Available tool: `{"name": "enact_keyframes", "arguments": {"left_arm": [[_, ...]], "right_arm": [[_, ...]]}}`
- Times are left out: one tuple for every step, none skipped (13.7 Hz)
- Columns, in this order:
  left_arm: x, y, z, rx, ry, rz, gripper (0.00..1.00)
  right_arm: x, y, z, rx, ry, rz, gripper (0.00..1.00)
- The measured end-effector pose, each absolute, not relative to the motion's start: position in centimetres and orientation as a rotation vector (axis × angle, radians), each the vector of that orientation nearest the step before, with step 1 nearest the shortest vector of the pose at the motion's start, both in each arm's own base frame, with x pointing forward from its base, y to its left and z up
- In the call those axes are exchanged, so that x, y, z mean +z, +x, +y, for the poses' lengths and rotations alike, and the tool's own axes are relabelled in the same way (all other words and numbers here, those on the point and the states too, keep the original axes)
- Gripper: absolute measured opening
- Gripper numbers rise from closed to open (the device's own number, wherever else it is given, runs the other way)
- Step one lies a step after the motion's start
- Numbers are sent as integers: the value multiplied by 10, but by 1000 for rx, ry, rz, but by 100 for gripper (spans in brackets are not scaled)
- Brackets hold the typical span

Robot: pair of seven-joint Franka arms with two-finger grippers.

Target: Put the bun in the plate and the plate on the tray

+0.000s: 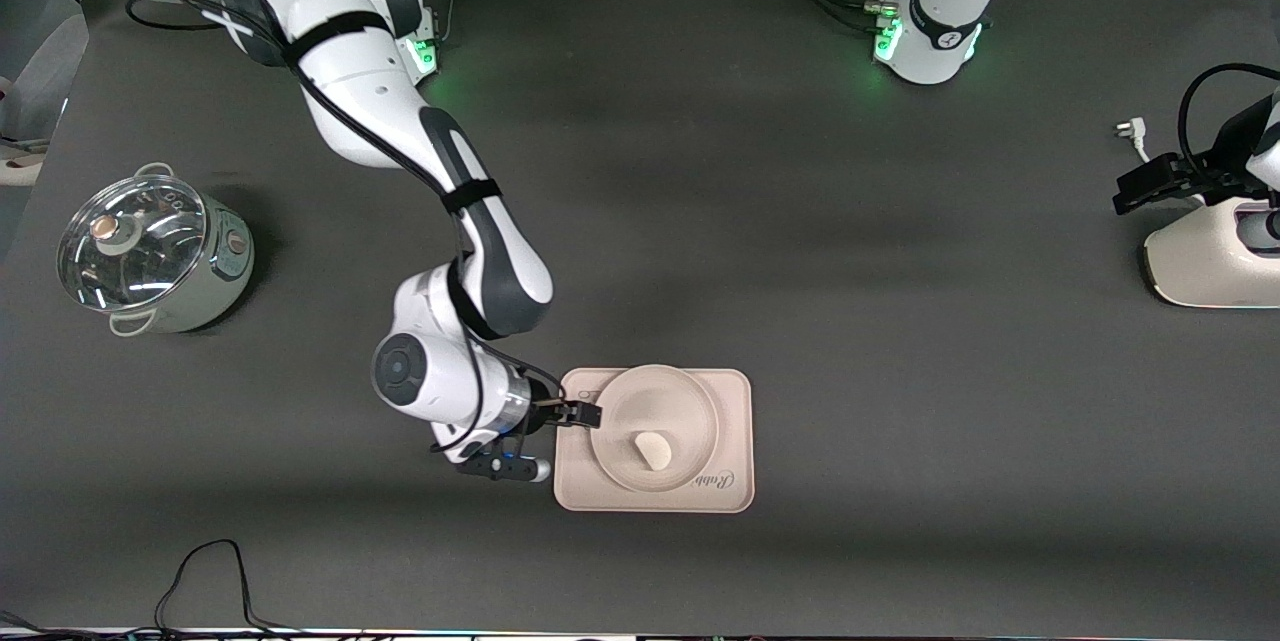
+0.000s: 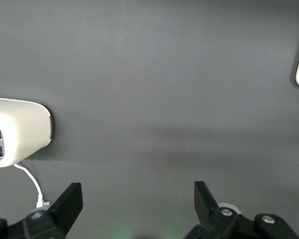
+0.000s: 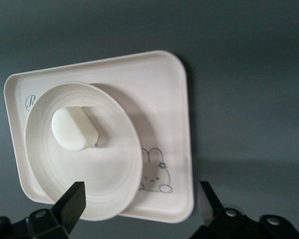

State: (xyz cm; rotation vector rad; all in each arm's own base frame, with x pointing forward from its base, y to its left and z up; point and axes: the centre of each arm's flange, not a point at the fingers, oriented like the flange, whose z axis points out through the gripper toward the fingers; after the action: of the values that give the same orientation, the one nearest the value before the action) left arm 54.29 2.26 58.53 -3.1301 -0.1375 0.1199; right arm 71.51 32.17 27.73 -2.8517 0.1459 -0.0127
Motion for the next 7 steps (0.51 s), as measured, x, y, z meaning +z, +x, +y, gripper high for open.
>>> {"name": "enact_keyframes", "arguments": {"left_arm": [[585,543,23,120,-3130,-137,100],[585,543,23,121,-3130,-134,100],[585,543,23,121,-3131,-129,100],[585,543,23,121,-3131,-125,100],[585,543,23,122,-3131,-121,100],[585,543,23,120,-3132,-116,100],[585,544,23,113,-3132,-114,100]], "right_arm": [[301,717,312,-31,-2892,114,100],[326,718,303,-63,-2932,77,100],[348,719,294,-91,-2959,41,100],[367,719,281,-101,-2975,-1,100],[384,719,264,-103,-2987,-49,100],[399,718,242,-107,-3004,-95,100],[416,718,215,-113,-3021,-131,100]]}}
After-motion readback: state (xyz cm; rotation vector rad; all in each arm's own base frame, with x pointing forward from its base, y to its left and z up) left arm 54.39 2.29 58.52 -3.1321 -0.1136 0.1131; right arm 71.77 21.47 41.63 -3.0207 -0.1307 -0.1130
